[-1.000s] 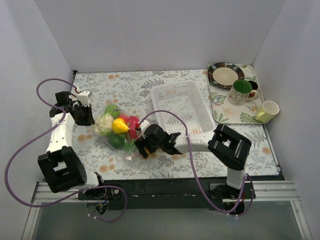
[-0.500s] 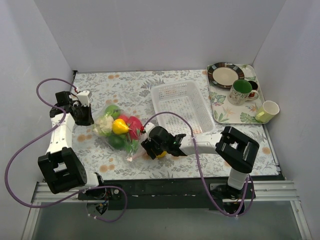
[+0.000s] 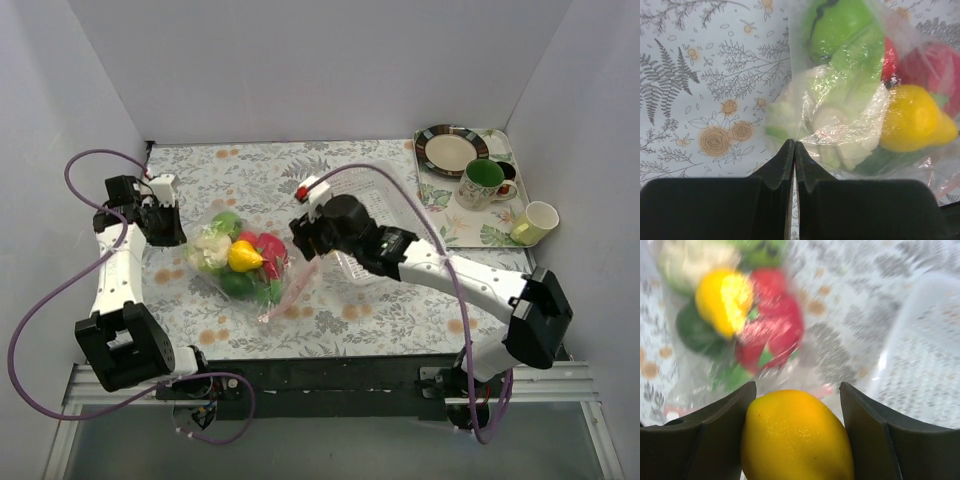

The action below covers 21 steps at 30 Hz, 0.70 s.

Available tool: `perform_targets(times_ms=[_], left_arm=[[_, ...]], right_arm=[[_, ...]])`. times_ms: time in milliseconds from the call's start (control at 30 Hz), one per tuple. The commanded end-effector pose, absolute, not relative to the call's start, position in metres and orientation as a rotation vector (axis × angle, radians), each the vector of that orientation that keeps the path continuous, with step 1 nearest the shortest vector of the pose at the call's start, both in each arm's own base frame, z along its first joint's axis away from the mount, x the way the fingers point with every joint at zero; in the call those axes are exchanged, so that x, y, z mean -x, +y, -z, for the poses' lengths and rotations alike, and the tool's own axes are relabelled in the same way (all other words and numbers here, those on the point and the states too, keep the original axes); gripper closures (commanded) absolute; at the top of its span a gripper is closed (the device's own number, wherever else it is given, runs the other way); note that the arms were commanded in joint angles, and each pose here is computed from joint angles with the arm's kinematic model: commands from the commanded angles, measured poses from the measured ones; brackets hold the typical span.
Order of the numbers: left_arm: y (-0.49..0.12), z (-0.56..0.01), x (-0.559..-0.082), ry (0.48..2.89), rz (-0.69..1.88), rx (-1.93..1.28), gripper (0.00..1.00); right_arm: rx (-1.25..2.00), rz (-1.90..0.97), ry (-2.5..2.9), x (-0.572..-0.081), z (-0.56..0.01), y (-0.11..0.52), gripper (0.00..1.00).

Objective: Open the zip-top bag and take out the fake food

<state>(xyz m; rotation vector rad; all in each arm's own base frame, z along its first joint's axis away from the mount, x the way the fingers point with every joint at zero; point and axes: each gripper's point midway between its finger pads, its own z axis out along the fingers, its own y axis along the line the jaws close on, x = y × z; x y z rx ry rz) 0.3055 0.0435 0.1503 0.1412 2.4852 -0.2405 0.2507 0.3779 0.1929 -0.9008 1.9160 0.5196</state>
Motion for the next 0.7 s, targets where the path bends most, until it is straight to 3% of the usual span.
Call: perform_targets(times_ms=[0,200,333,467,533,567,667], left_arm=[[0.036,-0.204,-0.315,2.399,0.274,-0.122,1.00],[0.032,-0.233,-0.321,2.396,0.299,-0.097,1.00],[0.026,-0.237,-0.321,2.408,0.300,-0.104,1.00],[0.029,-0.217,-0.316,2.459,0.243,-0.104,1.00],[0.036,-0.207,-0.315,2.465,0.192,-0.108,1.00],[0.039,-0.201,-0.314,2.470,0.165,-0.110,1.00],[0.053,-0.176,-0.307,2.496,0.051,-0.122,1.00]], right_arm=[[0.700,-0.534,1.857,-0.304,-0.251,0.342,0.99],[0.488,-0.282,2.027,-0.369,-0.207,0.272,0.99],[0.391,-0.147,2.104,-0.387,-0.176,0.240,0.99],[0.369,-0.057,2.215,-0.391,-0.152,0.235,0.45],[0.348,-0.035,2.219,-0.392,-0.156,0.234,0.36],[0.331,-0.042,2.199,-0.393,-0.162,0.234,0.22],[0.316,-0.066,2.089,-0.386,-0.189,0.234,0.05]])
